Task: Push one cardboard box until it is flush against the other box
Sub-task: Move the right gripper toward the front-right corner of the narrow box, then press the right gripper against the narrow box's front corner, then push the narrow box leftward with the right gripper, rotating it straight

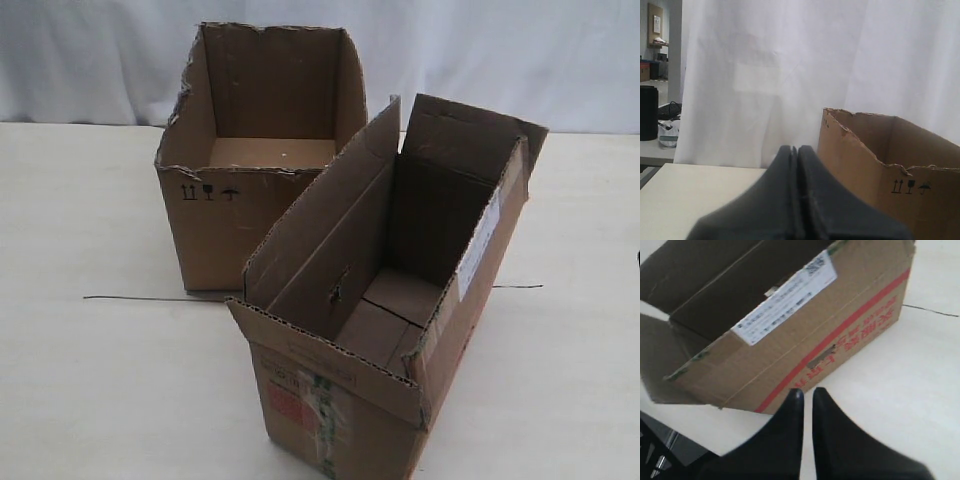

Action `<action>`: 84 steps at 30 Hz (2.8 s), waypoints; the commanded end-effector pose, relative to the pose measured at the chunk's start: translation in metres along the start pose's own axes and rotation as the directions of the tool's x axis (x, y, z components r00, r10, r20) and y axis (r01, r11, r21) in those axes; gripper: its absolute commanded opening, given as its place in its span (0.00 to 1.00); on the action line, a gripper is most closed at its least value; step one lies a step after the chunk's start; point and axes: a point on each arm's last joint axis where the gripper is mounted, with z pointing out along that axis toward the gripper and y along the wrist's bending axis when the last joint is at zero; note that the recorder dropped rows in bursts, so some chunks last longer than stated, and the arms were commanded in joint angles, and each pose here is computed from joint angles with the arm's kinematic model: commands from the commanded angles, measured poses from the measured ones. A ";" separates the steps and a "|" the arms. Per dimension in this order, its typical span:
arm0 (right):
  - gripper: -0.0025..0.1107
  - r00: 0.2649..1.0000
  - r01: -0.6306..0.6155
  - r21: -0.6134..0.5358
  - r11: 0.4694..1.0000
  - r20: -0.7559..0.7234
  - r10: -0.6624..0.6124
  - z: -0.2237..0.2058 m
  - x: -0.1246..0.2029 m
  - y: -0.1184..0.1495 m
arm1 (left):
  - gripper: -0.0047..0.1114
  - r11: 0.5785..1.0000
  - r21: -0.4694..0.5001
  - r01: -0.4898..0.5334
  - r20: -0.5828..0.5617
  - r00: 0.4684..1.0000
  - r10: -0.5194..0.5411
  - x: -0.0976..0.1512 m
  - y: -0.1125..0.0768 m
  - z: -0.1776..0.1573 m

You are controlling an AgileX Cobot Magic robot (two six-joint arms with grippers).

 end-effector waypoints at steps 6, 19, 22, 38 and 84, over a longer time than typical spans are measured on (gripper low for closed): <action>0.07 0.990 0.141 -0.208 0.968 -0.001 -0.144 -0.005 0.036 0.028 | 0.04 1.000 0.010 0.004 0.009 1.000 -0.004 0.000 0.000 0.000; 0.07 0.966 0.257 -0.396 0.882 0.076 -0.247 0.078 0.079 0.041 | 0.04 1.000 0.010 0.005 0.008 1.000 -0.005 0.000 0.000 0.000; 0.07 0.953 0.299 -0.411 0.861 0.086 -0.290 0.093 0.082 0.048 | 0.04 1.000 0.010 0.005 0.008 1.000 -0.005 0.000 0.000 0.000; 0.07 0.907 0.396 -0.335 0.855 0.288 -0.308 0.147 0.126 0.057 | 0.04 1.000 0.010 0.005 0.008 1.000 -0.005 0.000 0.000 0.000; 0.07 0.869 0.218 0.105 0.970 0.432 -0.242 0.162 0.108 0.017 | 0.04 1.000 0.010 0.005 0.008 1.000 -0.005 0.000 0.000 0.000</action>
